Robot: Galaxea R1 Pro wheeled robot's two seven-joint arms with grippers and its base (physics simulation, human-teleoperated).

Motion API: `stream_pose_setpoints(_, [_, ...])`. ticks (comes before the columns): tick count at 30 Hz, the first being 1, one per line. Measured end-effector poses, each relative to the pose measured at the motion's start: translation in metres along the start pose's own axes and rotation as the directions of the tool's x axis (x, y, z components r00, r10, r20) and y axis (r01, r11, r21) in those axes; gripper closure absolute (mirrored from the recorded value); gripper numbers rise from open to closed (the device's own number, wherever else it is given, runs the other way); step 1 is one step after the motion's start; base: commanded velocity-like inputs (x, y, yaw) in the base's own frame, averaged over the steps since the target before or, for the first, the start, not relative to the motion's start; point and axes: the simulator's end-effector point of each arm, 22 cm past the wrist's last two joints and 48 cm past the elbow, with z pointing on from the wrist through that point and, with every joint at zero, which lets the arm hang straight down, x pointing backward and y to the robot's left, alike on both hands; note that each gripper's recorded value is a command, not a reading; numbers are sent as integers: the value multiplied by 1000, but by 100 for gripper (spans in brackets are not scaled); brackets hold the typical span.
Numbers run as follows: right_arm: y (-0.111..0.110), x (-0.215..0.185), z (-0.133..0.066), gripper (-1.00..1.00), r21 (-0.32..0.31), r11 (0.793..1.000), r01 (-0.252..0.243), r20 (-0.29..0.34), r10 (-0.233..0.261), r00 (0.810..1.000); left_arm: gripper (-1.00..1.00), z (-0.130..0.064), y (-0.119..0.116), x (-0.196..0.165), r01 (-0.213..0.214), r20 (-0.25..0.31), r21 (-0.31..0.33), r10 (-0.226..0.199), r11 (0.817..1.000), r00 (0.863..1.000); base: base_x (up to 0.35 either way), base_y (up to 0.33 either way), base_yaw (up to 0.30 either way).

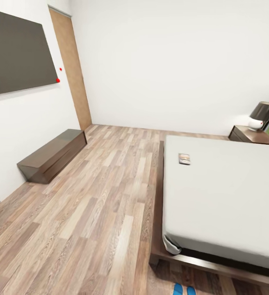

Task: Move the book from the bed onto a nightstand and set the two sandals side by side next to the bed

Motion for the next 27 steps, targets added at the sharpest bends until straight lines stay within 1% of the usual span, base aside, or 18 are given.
stream_pose_setpoints(4, [0, 1, 0, -100, 0, 1000, 0, -2, 0, 1000, -100, 0, 0, 0, -1, -2, 0, 1, 1000, 1000, -78, 58, 203])
stream_pose_setpoints(9, [0, 1, 0, -100, 0, 1000, -1, -4, 1, 1000, -100, 0, 0, 1, -1, -3, 0, 1, 1000, 1000, -68, 49, 96])
stream_pose_setpoints(20, [0, 2, 0, -100, 0, 1000, 0, -5, 0, 1000, -100, 0, -1, 1, 0, -4, 0, 0, 1000, 1000, -16, 14, 23])
stream_pose_setpoints(27, [0, 2, 0, -100, 0, 1000, 1, -6, -1, 1000, -100, 0, -2, 1, -1, -4, 0, 1, 1000, 1000, -3, 65, 4])
